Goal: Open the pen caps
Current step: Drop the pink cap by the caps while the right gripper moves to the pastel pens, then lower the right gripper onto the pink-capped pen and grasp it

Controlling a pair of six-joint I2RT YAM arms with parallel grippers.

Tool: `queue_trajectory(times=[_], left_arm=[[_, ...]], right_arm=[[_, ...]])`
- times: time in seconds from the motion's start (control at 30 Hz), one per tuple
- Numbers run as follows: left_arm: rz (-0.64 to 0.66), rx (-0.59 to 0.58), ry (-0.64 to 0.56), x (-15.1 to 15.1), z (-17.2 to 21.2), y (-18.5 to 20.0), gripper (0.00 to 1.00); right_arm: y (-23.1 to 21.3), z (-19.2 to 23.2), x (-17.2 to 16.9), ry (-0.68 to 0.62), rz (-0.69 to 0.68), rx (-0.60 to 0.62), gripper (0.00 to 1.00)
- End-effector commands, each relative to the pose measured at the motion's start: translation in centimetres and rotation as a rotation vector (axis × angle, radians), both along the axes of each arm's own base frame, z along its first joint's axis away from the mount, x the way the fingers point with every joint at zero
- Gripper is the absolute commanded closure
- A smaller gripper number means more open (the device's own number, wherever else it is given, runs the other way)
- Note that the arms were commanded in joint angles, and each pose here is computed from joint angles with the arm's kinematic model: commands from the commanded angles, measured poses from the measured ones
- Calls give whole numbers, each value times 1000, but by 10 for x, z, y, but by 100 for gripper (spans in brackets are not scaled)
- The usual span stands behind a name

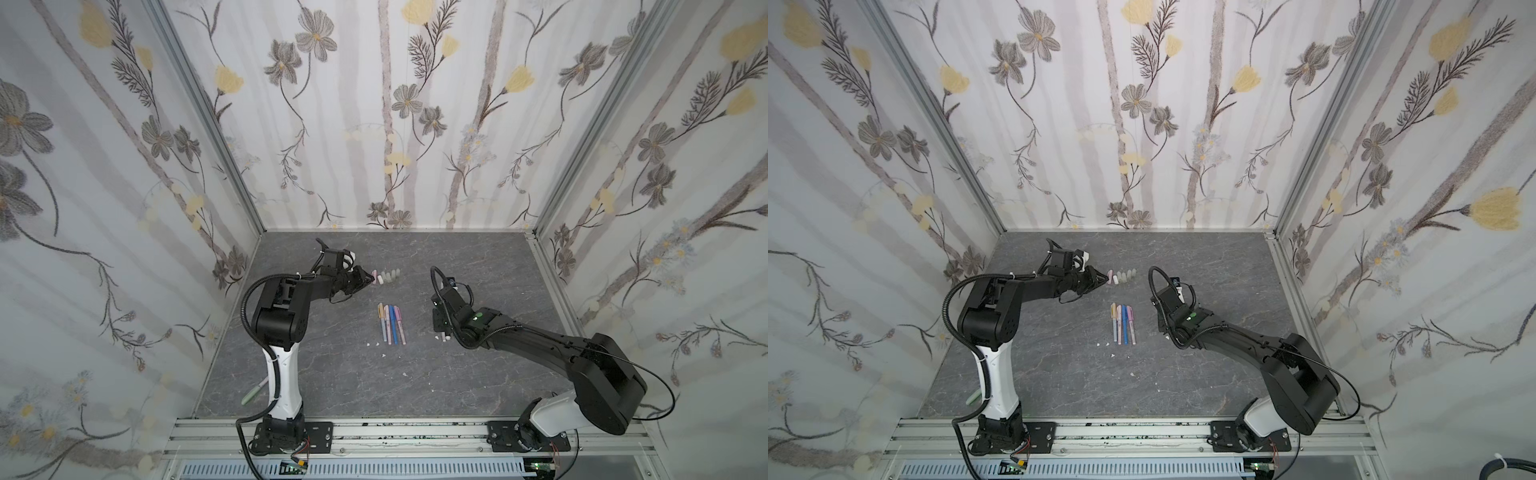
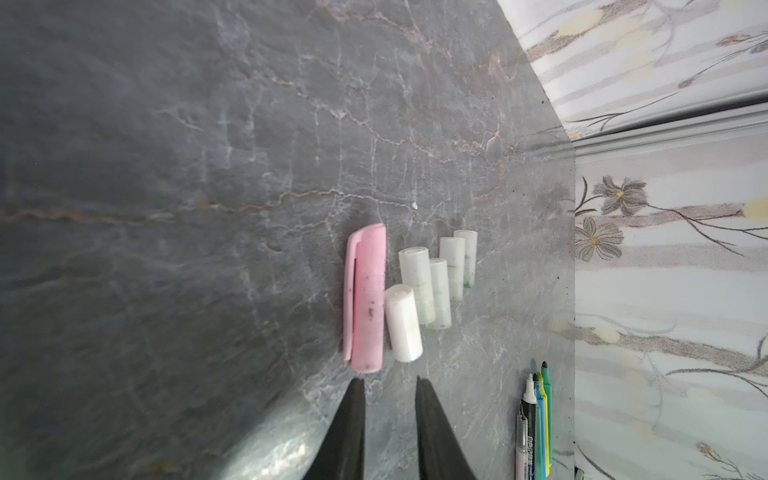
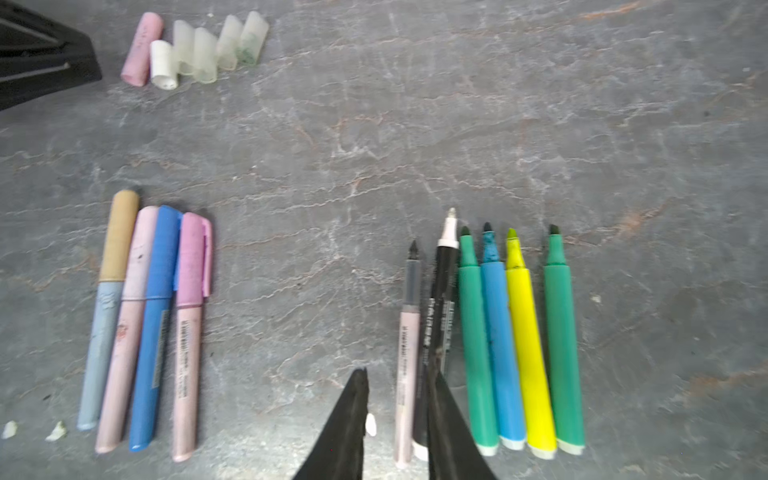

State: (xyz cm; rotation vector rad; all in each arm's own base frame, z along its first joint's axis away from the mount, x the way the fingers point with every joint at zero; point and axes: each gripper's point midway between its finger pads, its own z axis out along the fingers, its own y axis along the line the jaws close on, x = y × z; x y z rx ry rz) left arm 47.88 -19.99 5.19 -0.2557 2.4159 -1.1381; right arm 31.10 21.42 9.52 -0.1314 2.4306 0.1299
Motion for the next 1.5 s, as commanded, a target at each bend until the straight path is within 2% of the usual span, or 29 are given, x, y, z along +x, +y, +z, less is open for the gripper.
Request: queue_trajectory(times=[0.0, 0.2, 0.5, 1.13, 1.47], left_arm=[[-11, -43, -48, 0, 24, -4, 79], [-6, -60, -106, -8, 61, 4, 79], [20, -54, -164, -21, 92, 22, 79], [19, -70, -167, -29, 89, 31, 79], [17, -76, -166, -30, 89, 31, 79]], right_arm=[[24, 3, 0, 6, 70, 47, 74], [69, -3, -13, 45, 168, 86, 71], [109, -39, -23, 126, 211, 33, 68], [114, -66, -16, 165, 202, -44, 70], [110, -79, -18, 188, 201, -77, 76]])
